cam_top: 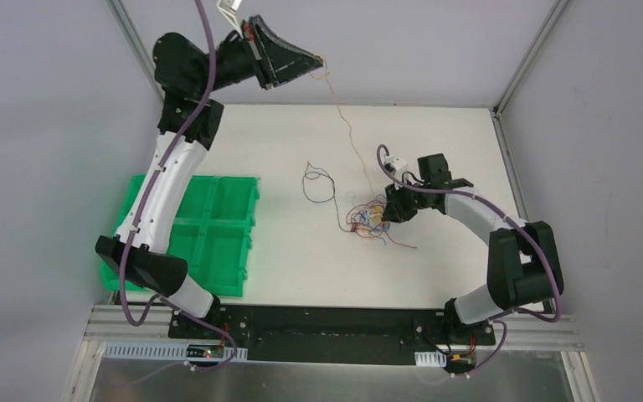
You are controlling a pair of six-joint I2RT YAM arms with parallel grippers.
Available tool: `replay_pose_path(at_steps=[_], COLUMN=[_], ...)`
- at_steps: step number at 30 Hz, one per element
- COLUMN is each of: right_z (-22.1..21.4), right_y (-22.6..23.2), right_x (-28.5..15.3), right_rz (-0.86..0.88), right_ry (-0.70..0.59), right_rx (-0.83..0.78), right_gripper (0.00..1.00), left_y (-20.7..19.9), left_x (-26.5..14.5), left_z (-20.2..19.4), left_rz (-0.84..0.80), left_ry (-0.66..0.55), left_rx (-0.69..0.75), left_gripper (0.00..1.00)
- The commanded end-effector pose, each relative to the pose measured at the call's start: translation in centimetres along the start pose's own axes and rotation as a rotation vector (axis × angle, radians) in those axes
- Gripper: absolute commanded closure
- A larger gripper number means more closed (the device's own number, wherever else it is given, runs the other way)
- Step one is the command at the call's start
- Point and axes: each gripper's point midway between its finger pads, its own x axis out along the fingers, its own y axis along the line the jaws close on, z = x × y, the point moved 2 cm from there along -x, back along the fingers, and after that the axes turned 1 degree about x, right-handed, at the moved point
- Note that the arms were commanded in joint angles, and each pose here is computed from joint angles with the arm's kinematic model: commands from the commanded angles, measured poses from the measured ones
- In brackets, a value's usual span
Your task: Untangle the cables
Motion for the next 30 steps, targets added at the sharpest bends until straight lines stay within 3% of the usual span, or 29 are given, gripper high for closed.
replay_pose_path(at_steps=[1, 8, 11, 23, 30], right_z=[-2.3, -3.8, -4.8, -10.1, -9.7], right_y=[-1.7, -2.6, -3.1, -9.9, -10.6], right_x=[0.3, 0.4, 0.3, -3.6, -4.5], right_rz=[-0.059, -0.092, -0.112, -0.315, -0.268], right_ry=[0.093, 0.167, 0.219, 0.506, 0.466], right_rx=[-0.043, -0.063, -0.082, -0.09, 0.01], right_gripper=[0.8, 0.79, 1.0, 1.0, 0.93], left_y=[-4.8, -8.8, -10.3, -12.1, -12.4], left_x=[-0.7, -1.7, -2.0, -6.3, -7.7], left_z=[6.6, 12.7, 14.1, 19.1, 19.2], left_rz=[-0.044, -0.028, -0.027, 0.148, 0.216], left_ry=[-0.123, -0.253, -0.299, -0.467, -0.47], left_rx=[0.207, 0.414, 0.479, 0.647, 0.666], left_gripper=[1.0, 1.0, 1.0, 1.0, 1.0])
